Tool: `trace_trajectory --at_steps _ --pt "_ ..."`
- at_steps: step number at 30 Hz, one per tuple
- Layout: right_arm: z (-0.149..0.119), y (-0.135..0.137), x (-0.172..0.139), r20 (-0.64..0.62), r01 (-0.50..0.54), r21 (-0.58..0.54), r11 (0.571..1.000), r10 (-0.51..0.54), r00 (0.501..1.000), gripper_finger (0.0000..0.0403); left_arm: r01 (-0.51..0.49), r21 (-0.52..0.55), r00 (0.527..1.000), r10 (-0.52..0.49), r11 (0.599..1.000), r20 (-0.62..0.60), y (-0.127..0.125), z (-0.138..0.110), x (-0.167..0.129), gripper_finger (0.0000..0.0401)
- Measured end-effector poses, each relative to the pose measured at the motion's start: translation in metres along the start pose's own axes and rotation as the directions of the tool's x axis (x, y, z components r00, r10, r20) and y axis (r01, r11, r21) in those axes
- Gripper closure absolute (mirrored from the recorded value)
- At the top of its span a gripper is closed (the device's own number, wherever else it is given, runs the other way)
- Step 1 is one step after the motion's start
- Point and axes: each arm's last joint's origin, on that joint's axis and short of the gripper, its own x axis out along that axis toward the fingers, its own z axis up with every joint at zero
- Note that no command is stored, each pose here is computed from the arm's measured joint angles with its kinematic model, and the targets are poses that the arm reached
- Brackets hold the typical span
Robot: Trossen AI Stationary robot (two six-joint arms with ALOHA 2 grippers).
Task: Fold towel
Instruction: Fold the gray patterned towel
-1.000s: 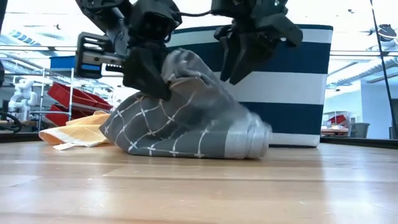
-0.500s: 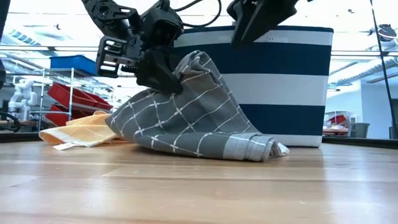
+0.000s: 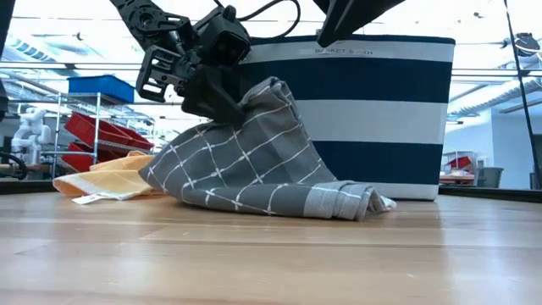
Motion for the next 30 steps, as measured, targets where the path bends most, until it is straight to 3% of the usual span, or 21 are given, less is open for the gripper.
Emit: trace_trajectory --at_steps 9,15,26,30 --pt "0.0 0.017 0.01 -0.028 -0.024 0.01 1.0 0.024 0.999 0.0241 -0.062 -0.008 0.998 0.062 0.998 -0.016 0.001 0.005 -0.008 0.0243" --pt "-0.004 0.034 0.039 -0.098 -0.048 -0.006 0.999 0.048 0.994 0.0241 -0.116 0.047 0.993 0.115 0.992 0.031 -0.003 0.023 -0.025 0.0236" --pt "-0.004 0.061 0.104 -0.065 -0.059 -0.021 0.998 0.058 0.996 0.0241 -0.199 0.08 0.979 0.195 0.977 0.052 -0.012 0.041 -0.046 0.0235" --pt "-0.013 0.063 0.129 -0.114 0.033 -0.038 0.999 -0.037 0.993 0.0241 -0.19 0.078 0.981 0.186 0.979 0.053 -0.016 0.044 -0.047 0.0235"
